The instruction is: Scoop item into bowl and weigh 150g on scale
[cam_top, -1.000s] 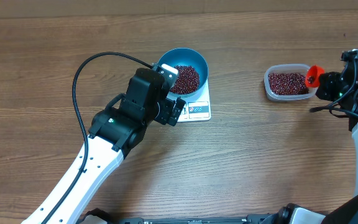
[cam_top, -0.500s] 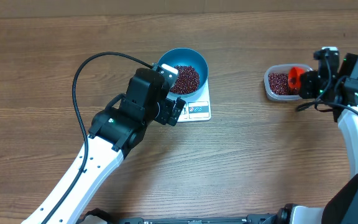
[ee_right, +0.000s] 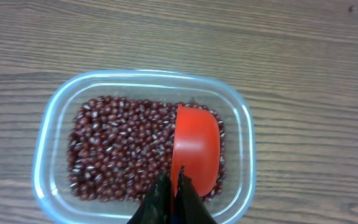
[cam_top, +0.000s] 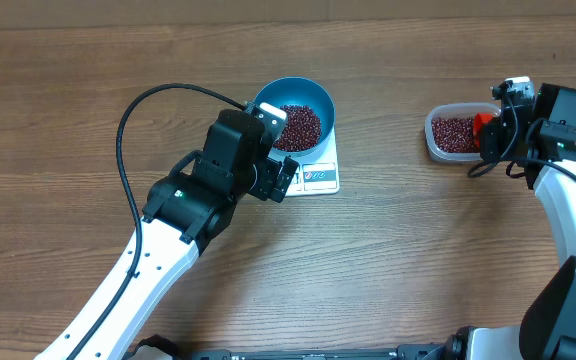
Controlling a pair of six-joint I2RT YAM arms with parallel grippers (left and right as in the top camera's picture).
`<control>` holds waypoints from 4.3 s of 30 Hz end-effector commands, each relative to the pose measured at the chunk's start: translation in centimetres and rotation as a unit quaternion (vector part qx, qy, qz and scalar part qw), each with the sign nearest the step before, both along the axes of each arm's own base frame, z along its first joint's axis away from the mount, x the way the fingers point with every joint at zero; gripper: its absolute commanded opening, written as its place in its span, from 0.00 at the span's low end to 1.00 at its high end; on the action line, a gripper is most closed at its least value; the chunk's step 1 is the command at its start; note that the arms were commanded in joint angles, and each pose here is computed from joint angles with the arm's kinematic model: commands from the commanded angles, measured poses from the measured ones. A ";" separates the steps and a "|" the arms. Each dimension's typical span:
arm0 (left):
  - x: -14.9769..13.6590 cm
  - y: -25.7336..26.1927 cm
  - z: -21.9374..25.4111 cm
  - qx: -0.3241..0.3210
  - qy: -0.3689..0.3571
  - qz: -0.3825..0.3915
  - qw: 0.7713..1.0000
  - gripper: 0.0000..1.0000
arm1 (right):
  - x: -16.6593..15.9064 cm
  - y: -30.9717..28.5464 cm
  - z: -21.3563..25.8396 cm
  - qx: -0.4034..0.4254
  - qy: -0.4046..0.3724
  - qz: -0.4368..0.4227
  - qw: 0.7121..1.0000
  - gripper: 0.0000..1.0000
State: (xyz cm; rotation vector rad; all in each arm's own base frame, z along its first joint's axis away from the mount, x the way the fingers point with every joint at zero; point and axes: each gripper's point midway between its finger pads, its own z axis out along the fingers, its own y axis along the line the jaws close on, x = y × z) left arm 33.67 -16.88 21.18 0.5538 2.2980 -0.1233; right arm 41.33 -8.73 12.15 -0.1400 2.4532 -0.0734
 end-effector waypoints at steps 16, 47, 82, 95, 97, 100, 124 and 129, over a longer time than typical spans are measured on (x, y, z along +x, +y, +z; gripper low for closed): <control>-0.2 0.0 0.8 -0.005 -0.009 -0.005 1.000 1.00 | 0.0 1.4 -2.0 0.029 0.030 0.026 0.999 0.04; -0.2 0.0 0.8 -0.005 -0.009 -0.005 1.000 1.00 | -1.0 5.9 -2.9 0.199 0.064 0.020 0.978 0.04; -0.2 0.0 0.8 -0.005 -0.009 -0.005 1.000 0.99 | -1.7 3.3 -4.3 0.375 0.070 -0.032 0.924 0.04; -0.2 0.0 0.8 -0.005 -0.009 -0.005 1.000 0.99 | -2.4 0.6 -2.7 0.453 0.041 -0.064 0.888 0.04; -0.2 0.0 0.8 -0.005 -0.009 -0.005 1.000 1.00 | -2.6 -0.1 -2.6 0.461 0.039 -0.079 0.883 0.04; -0.2 0.0 0.8 -0.005 -0.009 -0.005 1.000 0.99 | -2.8 -0.4 -1.7 0.485 0.026 -0.071 0.871 0.04; -0.2 0.0 0.8 -0.005 -0.009 -0.005 1.000 0.99 | -3.8 1.1 4.6 0.623 -0.037 0.032 0.781 0.04; -0.2 0.0 0.8 -0.005 -0.009 -0.005 1.000 1.00 | -4.2 1.4 4.5 0.635 -0.022 0.020 0.772 0.04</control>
